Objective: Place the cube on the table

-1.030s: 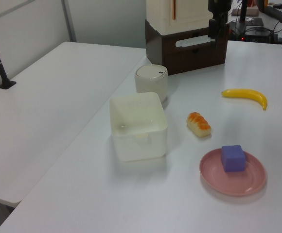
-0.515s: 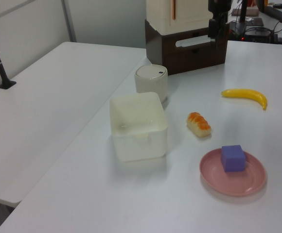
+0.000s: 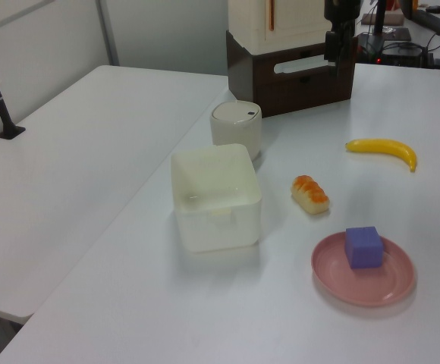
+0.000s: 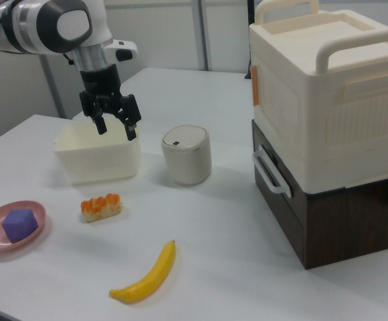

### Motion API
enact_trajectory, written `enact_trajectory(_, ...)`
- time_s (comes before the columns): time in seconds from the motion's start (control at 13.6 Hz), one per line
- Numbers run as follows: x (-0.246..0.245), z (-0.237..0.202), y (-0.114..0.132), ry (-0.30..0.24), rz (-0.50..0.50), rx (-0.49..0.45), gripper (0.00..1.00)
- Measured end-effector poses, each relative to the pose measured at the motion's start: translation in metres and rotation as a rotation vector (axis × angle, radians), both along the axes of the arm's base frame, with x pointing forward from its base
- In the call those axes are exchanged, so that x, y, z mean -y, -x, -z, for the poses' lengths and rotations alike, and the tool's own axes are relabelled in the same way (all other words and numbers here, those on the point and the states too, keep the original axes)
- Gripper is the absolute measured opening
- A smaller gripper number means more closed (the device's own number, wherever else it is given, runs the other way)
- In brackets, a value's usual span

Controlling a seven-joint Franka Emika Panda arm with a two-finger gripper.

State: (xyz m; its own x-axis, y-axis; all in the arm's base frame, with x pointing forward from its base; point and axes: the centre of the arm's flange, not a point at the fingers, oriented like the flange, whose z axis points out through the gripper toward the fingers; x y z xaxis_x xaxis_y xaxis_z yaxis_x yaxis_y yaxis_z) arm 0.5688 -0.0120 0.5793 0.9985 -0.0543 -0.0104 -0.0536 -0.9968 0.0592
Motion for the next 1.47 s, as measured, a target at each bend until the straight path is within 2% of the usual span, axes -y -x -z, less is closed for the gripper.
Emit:
enact_trajectory(0.37, 0.0, 0.002, -0.001, 0.0, -0.003, -0.005, 1.0)
enact_trajectory(0.66, 0.001, 0.002, -0.001, -0.001, -0.105, -0.008, 1.0)
enact_trajectory(0.96, 0.002, 0.002, -0.003, -0.001, -0.129, -0.001, 1.0)
enact_trajectory(1.18, 0.005, 0.003, -0.004, -0.001, -0.126, -0.001, 1.0)
enact_trajectory(1.47, 0.01, 0.0, -0.007, -0.039, -0.032, 0.04, 1.0)
